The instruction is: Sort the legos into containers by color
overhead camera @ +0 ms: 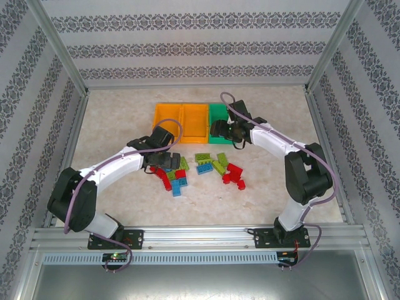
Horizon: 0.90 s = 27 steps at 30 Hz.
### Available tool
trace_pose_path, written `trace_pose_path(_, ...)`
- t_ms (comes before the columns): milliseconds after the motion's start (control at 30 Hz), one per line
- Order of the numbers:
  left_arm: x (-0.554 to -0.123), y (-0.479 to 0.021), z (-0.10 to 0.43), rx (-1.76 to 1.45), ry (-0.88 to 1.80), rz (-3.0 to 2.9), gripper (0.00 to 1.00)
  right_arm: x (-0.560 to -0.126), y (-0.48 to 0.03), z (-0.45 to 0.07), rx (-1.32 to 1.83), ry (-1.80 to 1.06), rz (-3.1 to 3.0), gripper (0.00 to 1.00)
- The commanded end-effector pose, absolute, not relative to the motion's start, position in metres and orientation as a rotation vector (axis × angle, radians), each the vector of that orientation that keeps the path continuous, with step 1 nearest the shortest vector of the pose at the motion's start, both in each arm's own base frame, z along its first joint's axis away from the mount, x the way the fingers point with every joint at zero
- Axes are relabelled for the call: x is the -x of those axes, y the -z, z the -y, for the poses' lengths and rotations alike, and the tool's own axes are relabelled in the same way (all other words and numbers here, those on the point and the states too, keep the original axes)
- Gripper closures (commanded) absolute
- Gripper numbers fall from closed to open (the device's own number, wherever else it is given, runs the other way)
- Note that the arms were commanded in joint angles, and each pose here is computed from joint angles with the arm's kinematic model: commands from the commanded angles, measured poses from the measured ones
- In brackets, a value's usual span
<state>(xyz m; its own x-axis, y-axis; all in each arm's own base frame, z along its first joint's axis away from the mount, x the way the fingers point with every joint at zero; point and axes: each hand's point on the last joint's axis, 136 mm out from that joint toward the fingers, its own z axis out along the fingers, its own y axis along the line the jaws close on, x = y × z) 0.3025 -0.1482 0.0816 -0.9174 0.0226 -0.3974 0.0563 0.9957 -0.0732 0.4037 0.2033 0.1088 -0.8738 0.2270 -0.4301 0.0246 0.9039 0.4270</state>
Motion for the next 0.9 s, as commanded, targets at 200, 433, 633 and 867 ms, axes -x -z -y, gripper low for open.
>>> trace_pose_path(200,-0.314,-0.085,0.145,0.004,0.101,-2.711,0.01,-0.349,-0.102,-0.206,0.169,-0.432,-2.609,0.30)
trace_pose_path(433,-0.317,-0.085,0.146,-0.009,0.095,-2.704,0.01,-0.305,-0.078,-0.204,0.456,-0.326,-2.720,0.40)
trace_pose_path(633,-0.318,-0.087,0.141,-0.011,0.064,-2.693,0.01,-0.280,-0.062,-0.207,0.636,-0.300,-2.791,0.44)
trace_pose_path(867,-0.320,-0.091,0.141,-0.012,0.060,-2.678,0.01,-0.268,-0.046,-0.217,0.741,-0.281,-2.850,0.47)
